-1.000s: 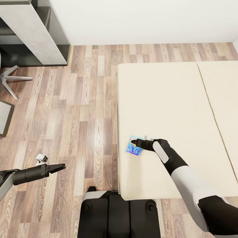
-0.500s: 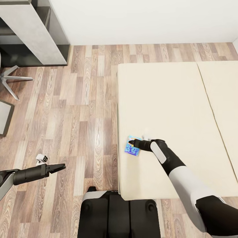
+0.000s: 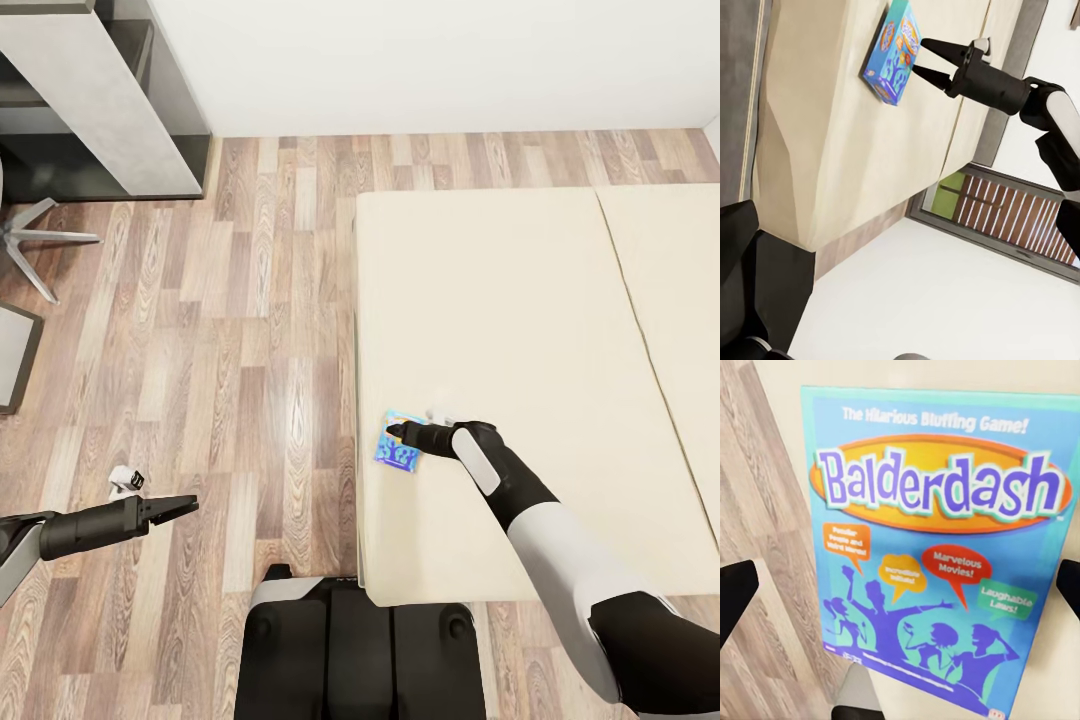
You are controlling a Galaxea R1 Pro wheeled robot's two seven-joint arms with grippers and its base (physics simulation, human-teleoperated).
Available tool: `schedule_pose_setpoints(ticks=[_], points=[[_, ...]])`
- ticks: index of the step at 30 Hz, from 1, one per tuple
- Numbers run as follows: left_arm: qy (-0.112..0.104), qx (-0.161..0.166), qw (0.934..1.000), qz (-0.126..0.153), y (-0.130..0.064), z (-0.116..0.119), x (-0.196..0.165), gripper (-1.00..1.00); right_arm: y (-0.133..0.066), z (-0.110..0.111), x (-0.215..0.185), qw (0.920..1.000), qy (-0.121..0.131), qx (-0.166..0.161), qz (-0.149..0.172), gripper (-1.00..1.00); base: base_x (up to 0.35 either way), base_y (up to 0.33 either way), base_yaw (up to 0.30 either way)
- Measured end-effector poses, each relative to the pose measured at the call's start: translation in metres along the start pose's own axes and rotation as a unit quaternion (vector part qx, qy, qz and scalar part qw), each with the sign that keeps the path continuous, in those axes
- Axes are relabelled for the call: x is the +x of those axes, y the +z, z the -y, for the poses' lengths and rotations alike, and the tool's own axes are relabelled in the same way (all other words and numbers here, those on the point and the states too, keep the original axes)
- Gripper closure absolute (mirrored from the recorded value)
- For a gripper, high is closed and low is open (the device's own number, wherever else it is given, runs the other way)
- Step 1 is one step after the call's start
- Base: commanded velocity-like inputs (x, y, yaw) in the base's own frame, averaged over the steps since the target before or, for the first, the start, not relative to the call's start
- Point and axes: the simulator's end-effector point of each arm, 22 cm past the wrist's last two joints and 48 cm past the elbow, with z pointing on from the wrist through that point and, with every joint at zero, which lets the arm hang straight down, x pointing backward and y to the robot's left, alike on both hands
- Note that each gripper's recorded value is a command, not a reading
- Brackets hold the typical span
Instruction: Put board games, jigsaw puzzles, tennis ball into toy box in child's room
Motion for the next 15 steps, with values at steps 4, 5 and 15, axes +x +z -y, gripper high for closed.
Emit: schedule_pose_setpoints(ticks=[4,5,15], points=[[0.000,0.000,1.0000,0.000,0.0000,0.0000,-0.0001,-1.00,0.0001,-0.0001,0.0001,1.0000,0.000,0.000,0.000,-1.00,0.000,0.000,0.000],[0.000,0.000,1.0000,0.000,0.0000,0.0000,-0.0001,-1.00,0.0000,-0.0003,-0.0001,1.0000,0.000,-0.001,0.000,-1.00,0.000,0.000,0.000],[0.000,0.000,1.0000,0.000,0.0000,0.0001,-0.0002,-1.00,0.0003,-0.0040,0.0006,1.0000,0.002,-0.006,-0.001,-1.00,0.000,0.000,0.000]])
